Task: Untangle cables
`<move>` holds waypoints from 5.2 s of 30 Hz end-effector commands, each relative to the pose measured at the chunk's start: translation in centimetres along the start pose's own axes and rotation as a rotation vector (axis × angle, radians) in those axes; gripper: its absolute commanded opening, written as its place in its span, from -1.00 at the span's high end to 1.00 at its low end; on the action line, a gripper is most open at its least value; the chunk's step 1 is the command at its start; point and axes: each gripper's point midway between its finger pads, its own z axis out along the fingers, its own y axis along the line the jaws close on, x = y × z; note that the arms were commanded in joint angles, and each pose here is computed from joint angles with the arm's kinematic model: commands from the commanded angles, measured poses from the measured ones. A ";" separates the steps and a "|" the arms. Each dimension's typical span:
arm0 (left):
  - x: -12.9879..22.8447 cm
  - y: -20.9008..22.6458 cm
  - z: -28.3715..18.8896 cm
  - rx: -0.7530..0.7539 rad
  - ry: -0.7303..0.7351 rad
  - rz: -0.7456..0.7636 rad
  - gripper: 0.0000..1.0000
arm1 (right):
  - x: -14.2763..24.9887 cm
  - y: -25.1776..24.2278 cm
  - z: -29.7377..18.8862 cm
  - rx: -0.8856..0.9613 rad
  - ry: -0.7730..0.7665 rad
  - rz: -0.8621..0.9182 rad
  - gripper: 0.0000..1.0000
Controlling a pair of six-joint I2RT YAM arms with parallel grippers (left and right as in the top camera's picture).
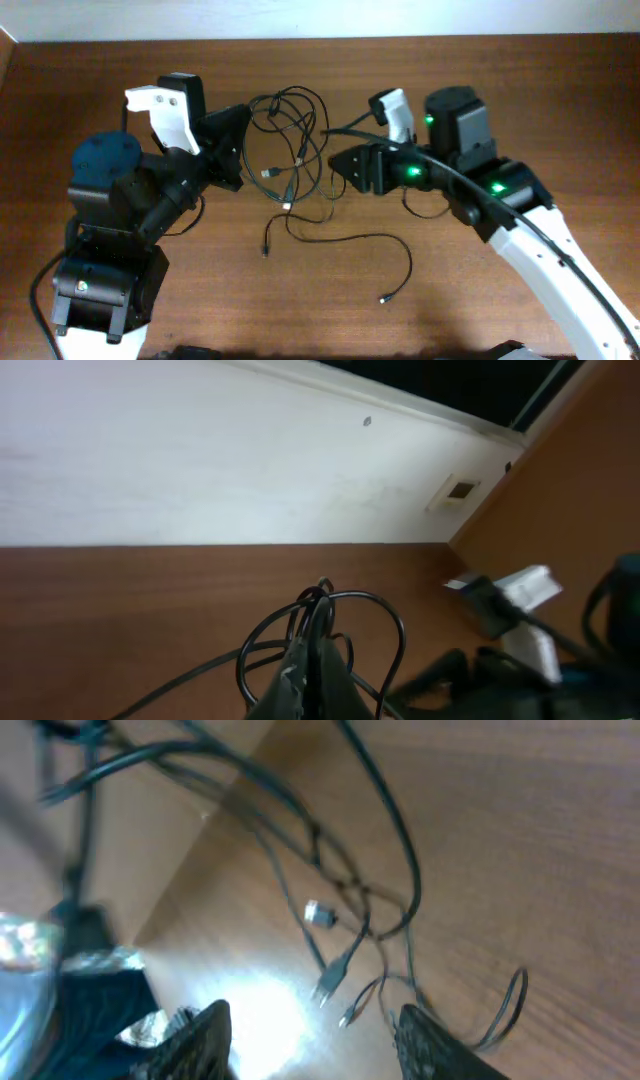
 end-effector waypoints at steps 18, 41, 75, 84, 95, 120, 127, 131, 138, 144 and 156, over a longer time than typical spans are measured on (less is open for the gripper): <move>0.0 4.4 -1.7 -0.209 -0.012 -0.056 1.00 | -3.9 -20.8 -3.6 0.815 -0.239 0.190 0.92; -1.1 20.3 -13.6 -1.203 -0.239 -0.196 1.00 | 2.2 -31.1 -30.1 1.244 -0.466 0.666 0.92; -13.6 24.7 -21.4 -1.371 -0.296 0.001 1.00 | 3.6 -30.2 -20.9 0.993 -0.224 0.673 0.92; -11.6 29.3 -28.4 -1.445 -0.314 -0.188 1.00 | 3.0 -28.5 -17.0 0.935 -0.154 0.605 0.92; 7.1 36.2 -18.1 -1.435 0.169 -0.974 1.00 | 2.9 -27.7 -15.8 0.917 -0.133 0.580 0.92; 6.1 32.4 -9.7 -0.494 0.169 -0.870 -0.99 | -1.0 -13.2 -6.1 0.243 0.046 0.039 0.92; 4.3 22.4 -4.5 -0.025 0.255 -0.507 -0.98 | -6.7 -1.4 -8.9 -0.103 -0.046 -0.255 0.92; 5.2 18.8 -1.5 0.083 0.336 -0.418 -0.98 | -6.6 0.5 -9.6 -0.187 -0.046 -0.256 0.92; 6.8 12.0 4.6 0.241 0.448 -0.172 -0.98 | -6.0 5.5 -11.3 -0.499 -0.071 -0.334 0.92; 7.7 7.8 9.8 0.247 0.457 0.119 -0.99 | -5.8 6.5 -11.5 -0.549 -0.059 -0.313 0.92; 13.8 -1.8 16.5 0.386 0.532 0.345 -0.99 | -5.7 7.2 -12.1 -0.608 -0.038 -0.233 0.92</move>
